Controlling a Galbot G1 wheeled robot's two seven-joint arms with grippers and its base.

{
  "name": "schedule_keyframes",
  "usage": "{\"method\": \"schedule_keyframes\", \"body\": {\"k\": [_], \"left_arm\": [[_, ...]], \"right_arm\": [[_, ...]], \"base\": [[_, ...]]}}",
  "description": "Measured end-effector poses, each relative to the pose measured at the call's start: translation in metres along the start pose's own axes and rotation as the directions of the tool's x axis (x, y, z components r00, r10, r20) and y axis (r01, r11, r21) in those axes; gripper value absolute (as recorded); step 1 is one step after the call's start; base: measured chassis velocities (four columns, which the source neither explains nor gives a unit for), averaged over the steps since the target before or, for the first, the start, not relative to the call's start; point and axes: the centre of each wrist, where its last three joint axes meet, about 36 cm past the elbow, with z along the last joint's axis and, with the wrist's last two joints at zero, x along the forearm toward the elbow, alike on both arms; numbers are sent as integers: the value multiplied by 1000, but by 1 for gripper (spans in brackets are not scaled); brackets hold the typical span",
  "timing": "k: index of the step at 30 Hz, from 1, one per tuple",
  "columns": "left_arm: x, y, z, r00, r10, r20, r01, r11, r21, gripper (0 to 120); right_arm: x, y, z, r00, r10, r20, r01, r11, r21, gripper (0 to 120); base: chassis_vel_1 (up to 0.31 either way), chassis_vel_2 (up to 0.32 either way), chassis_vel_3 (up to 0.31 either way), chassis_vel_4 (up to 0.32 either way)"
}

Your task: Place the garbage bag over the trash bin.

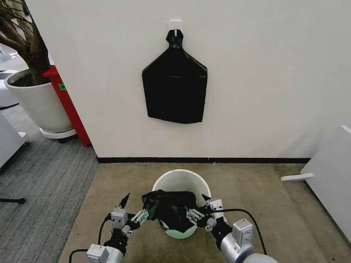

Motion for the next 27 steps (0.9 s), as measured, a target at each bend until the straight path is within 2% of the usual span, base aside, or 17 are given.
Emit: {"method": "schedule_keyframes", "body": {"k": [4, 14, 20, 27], "left_arm": [[1, 0, 1, 1000, -3, -3, 3, 1000, 1, 96], [2, -1, 5, 1000, -18, 1, 18, 1000, 1, 93], [2, -3, 5, 1000, -18, 3, 18, 1000, 5, 93], [3, -6, 8, 1000, -10, 0, 10, 1000, 4, 93]], "right_arm": [[5, 6, -11, 1000, -11, -18, 10, 998, -65, 99], [-5, 8, -6, 999, -32, 25, 34, 998, -59, 100], [-13, 6, 1, 999, -34, 35, 34, 999, -10, 100], [-30, -10, 23, 998, -26, 63, 16, 989, 148, 100]], "base": [[0, 0, 0, 0], [0, 0, 0, 0], [0, 0, 0, 0], [0, 0, 0, 0]]}}
